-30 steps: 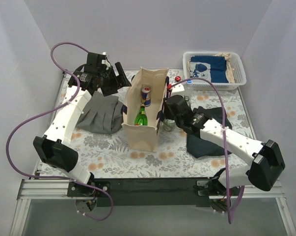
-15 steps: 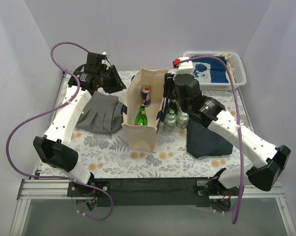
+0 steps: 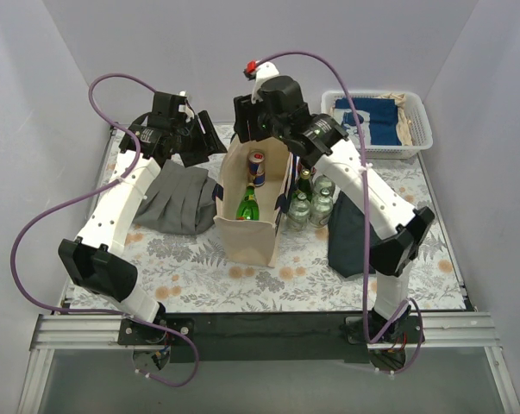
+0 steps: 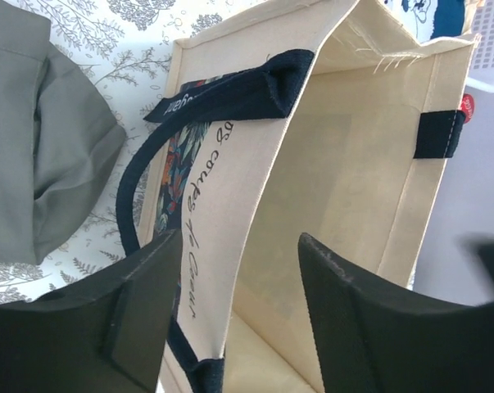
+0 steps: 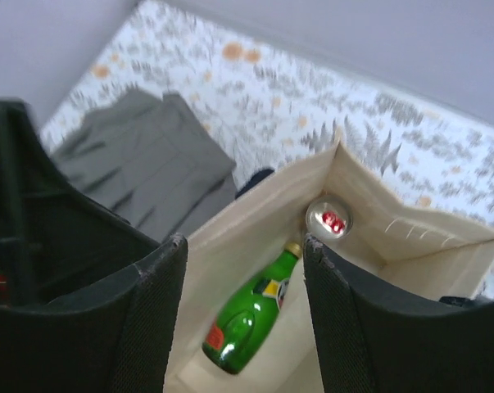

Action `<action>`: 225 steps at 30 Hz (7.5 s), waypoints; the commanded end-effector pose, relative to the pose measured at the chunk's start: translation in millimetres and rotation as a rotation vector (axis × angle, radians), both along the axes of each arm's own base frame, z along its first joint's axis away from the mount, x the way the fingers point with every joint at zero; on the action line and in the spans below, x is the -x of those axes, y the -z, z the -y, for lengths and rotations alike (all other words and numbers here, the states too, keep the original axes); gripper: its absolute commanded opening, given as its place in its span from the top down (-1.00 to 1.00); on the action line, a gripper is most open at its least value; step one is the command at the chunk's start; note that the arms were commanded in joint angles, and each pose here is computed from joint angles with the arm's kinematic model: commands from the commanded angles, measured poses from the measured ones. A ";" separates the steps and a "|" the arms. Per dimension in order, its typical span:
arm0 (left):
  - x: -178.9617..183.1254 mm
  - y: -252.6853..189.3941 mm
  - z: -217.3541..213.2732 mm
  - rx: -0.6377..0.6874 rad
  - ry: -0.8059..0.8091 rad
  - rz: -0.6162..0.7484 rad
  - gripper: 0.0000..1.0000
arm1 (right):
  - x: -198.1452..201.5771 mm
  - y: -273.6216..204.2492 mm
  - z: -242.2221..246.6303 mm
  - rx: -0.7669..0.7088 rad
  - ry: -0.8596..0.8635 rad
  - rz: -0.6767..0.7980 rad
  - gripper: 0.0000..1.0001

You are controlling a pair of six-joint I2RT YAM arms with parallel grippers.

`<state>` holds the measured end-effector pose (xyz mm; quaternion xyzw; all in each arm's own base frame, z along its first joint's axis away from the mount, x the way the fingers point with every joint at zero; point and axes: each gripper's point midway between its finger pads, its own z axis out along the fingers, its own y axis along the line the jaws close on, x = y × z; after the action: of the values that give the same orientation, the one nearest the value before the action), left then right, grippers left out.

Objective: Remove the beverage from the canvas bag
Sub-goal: Take out the drink from the canvas bag, then place the drink at the center of the board.

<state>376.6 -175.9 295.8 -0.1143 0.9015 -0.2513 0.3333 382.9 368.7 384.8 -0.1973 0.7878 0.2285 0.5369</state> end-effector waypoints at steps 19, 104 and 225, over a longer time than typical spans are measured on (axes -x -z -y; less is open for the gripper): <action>14.5 -20.1 -6.0 -0.007 0.018 0.032 -0.29 | 28.6 101.2 14.2 0.157 -0.168 -0.367 -0.41; -22.3 -11.6 -23.6 -0.123 -0.001 0.065 -0.29 | -92.2 246.0 5.5 0.275 0.025 -0.342 -0.48; 14.7 -26.2 -5.2 0.046 0.038 0.038 -0.27 | 64.1 -67.2 103.0 -0.136 0.044 -0.036 0.97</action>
<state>376.1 -170.5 301.5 -0.1039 0.9025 -0.2579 0.3289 324.2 297.6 397.4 -0.1941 0.8212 0.2835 0.4557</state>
